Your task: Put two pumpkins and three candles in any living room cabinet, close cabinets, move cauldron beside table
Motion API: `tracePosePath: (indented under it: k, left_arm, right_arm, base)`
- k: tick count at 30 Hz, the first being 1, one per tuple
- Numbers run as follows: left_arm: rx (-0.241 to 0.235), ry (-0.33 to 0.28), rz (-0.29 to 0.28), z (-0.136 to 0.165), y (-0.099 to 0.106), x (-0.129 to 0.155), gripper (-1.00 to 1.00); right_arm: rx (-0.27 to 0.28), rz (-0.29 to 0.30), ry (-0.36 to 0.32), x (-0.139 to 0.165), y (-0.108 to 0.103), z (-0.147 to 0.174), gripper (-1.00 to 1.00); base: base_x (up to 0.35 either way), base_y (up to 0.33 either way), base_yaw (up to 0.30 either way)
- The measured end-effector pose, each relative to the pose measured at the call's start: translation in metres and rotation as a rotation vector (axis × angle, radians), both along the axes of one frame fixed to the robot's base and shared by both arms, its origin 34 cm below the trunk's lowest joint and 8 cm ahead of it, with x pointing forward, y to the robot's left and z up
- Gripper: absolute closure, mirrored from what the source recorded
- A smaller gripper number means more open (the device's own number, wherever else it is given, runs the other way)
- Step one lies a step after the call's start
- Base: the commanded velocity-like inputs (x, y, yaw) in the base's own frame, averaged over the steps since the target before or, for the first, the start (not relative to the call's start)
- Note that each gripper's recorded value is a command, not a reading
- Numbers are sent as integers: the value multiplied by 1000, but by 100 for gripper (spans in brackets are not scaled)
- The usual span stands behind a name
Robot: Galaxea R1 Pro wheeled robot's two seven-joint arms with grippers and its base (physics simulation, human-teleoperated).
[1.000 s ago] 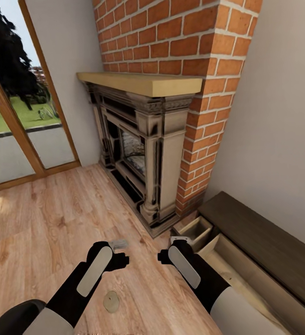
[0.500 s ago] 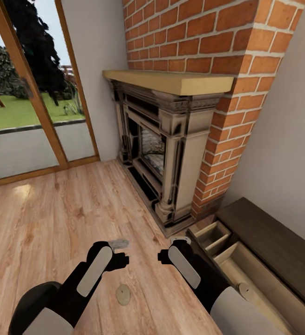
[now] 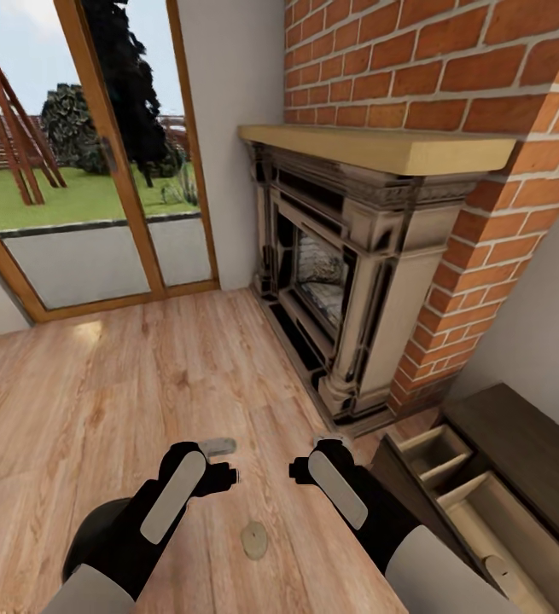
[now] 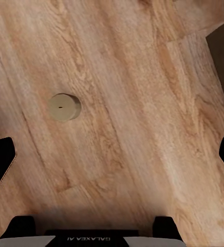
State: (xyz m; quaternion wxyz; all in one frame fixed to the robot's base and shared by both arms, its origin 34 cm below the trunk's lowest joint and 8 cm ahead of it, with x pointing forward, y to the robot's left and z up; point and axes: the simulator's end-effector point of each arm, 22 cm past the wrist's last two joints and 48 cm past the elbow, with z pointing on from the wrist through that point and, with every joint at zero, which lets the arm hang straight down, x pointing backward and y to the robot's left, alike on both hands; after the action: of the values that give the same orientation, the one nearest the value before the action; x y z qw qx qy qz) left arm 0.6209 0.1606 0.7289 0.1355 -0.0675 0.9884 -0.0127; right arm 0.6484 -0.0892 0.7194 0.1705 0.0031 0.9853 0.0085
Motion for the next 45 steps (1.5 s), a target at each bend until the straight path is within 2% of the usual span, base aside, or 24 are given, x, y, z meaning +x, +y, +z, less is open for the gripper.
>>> tracePosePath:
  k: [11,27,45]
  left_arm:
    - [2,0,-2,-1,0,0,-100]
    - [5,9,-1,-6,1,-1,-100]
    - [8,20,-3,-12,1,-3,-100]
  right_arm:
    - [0,-1,7,-1,0,-4,-100]
    - [0,0,17,-3,0,-9,-100]
    - [0,0,27,-5,0,-15,-100]
  base:
    - [239,51,267]
    - [14,0,267]
    - [89,-21,267]
